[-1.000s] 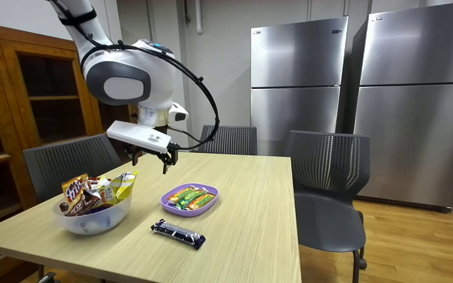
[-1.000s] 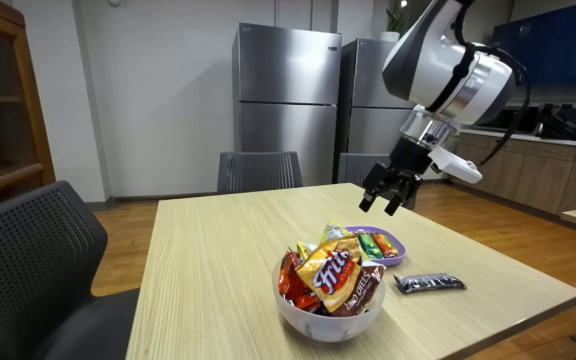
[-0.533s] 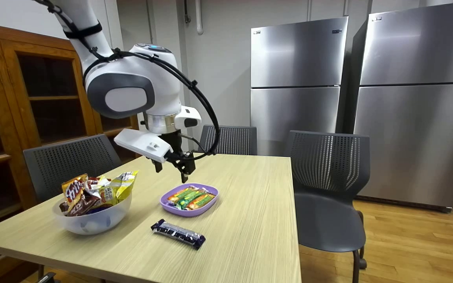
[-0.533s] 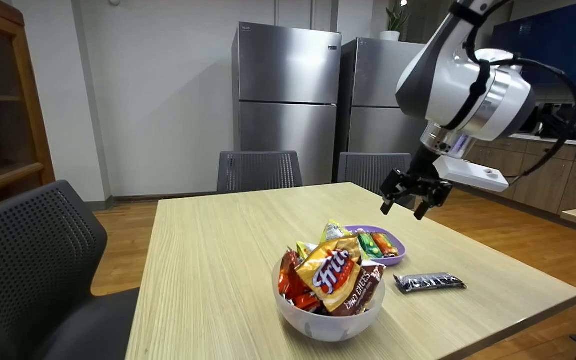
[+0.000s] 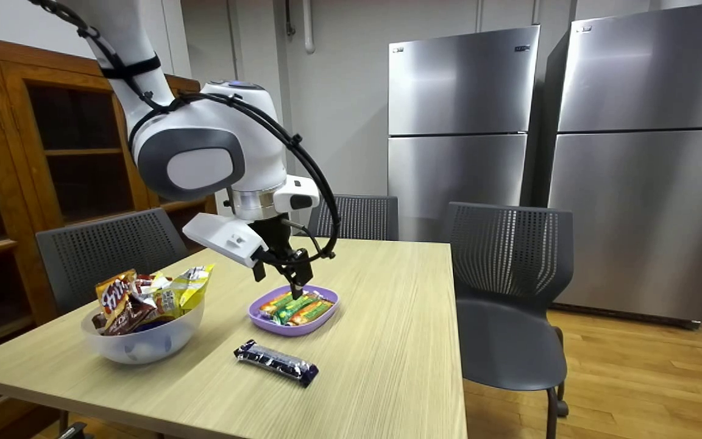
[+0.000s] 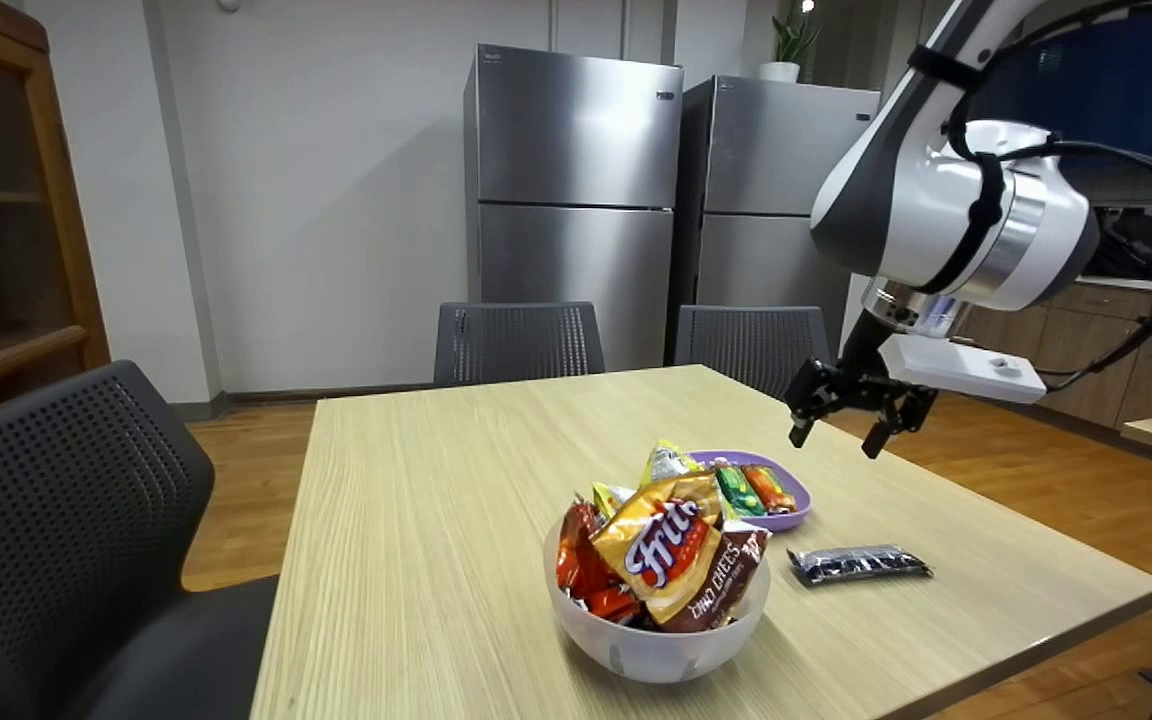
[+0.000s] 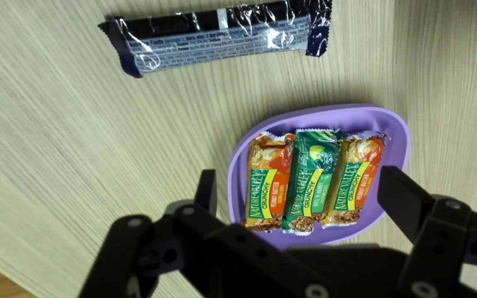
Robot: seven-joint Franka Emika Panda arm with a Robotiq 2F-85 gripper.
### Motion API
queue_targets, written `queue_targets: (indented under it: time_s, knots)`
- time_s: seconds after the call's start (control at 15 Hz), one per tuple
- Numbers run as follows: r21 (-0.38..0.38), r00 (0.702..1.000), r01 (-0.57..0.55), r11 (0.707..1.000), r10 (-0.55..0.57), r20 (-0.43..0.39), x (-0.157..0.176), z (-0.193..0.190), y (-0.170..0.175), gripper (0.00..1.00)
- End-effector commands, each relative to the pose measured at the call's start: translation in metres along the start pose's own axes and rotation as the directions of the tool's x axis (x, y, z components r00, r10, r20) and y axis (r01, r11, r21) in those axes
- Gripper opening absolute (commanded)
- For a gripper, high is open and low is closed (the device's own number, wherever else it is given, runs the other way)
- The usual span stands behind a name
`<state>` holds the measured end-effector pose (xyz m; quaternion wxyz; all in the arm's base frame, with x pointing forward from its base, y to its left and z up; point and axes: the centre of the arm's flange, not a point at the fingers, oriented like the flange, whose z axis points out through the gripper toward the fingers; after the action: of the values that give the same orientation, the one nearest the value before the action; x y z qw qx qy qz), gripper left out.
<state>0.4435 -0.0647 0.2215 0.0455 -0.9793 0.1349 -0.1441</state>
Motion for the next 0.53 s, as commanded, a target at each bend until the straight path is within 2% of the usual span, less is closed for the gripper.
queue_targets:
  time_s: [0.0, 0.33, 0.47]
  knots:
    - [0.0, 1.0, 0.0, 1.0, 0.0, 0.0, 0.0, 0.0, 0.0, 1.0]
    - [0.0, 1.0, 0.0, 1.0, 0.0, 0.0, 0.0001, 0.0, -0.0001, 1.0]
    - [-0.003, 0.999, -0.047, 0.999, 0.047, 0.015, -0.0055, 0.0017, -0.002, 1.0]
